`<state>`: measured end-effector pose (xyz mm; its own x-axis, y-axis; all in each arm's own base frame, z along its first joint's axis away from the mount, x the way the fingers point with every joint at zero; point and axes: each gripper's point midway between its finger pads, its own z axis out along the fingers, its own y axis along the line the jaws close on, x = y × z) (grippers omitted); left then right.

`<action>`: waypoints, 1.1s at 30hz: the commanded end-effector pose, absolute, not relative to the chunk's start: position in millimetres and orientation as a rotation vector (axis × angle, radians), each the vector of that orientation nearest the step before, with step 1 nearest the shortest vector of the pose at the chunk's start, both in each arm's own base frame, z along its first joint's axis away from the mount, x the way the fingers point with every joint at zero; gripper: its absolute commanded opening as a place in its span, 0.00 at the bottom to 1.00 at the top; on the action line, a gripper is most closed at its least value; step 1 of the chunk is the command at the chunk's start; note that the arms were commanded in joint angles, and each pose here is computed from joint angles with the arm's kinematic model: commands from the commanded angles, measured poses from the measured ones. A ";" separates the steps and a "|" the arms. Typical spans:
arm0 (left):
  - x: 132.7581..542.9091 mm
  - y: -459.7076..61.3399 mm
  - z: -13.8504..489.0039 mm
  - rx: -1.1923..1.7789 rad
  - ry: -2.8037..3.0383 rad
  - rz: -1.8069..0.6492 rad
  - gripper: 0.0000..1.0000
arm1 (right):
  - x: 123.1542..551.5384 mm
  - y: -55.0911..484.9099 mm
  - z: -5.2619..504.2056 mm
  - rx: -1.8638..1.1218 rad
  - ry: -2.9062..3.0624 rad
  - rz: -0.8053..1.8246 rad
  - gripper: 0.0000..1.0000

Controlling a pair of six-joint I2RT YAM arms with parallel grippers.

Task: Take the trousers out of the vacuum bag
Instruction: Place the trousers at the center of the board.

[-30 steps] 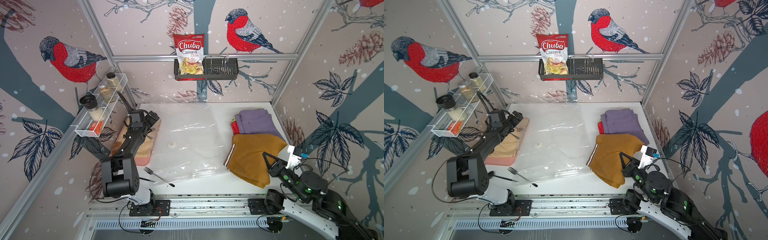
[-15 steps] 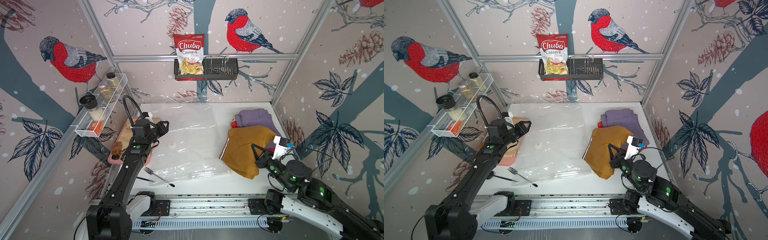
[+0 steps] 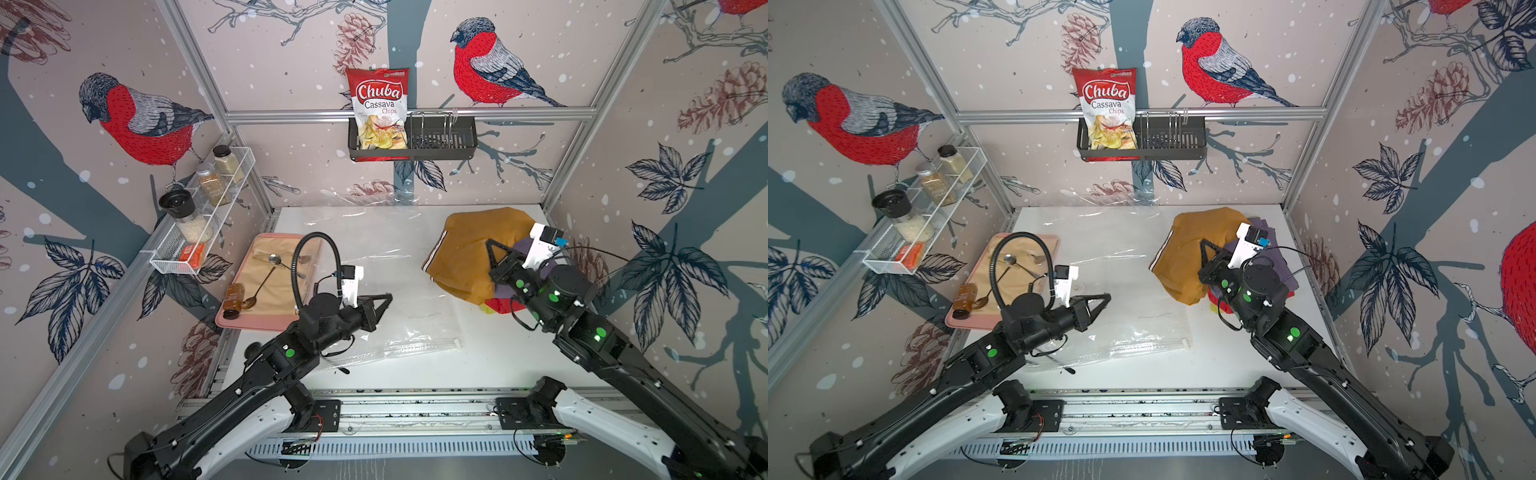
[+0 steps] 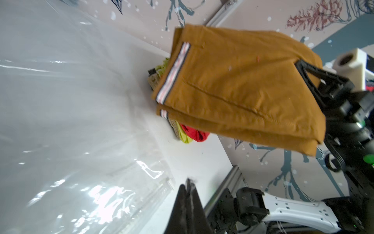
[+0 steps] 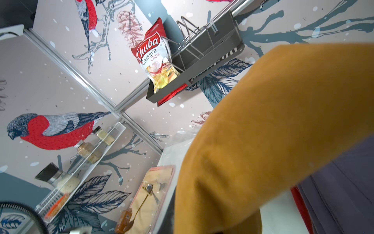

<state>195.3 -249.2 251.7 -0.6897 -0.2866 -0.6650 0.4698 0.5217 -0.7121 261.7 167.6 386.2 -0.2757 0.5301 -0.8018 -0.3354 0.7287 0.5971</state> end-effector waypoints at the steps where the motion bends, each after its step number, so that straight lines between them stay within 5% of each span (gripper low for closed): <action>1: 204.4 -275.8 276.2 0.084 1.847 -1.317 0.00 | 258.0 177.0 443.9 0.120 1.449 1.071 0.00; 12: 212.2 -403.0 289.6 0.201 1.794 -1.501 0.00 | 266.8 153.6 465.1 0.156 1.362 1.100 0.00; 33: 251.2 -483.0 266.8 -0.021 1.817 -1.683 0.00 | 246.7 118.4 485.4 0.255 1.206 1.150 0.00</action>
<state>240.4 -478.8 236.3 -0.8058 -0.3546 -0.4743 0.3935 0.2780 -0.8763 262.5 127.0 445.0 -0.1785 0.7297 -0.6601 -0.4485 0.5368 0.7147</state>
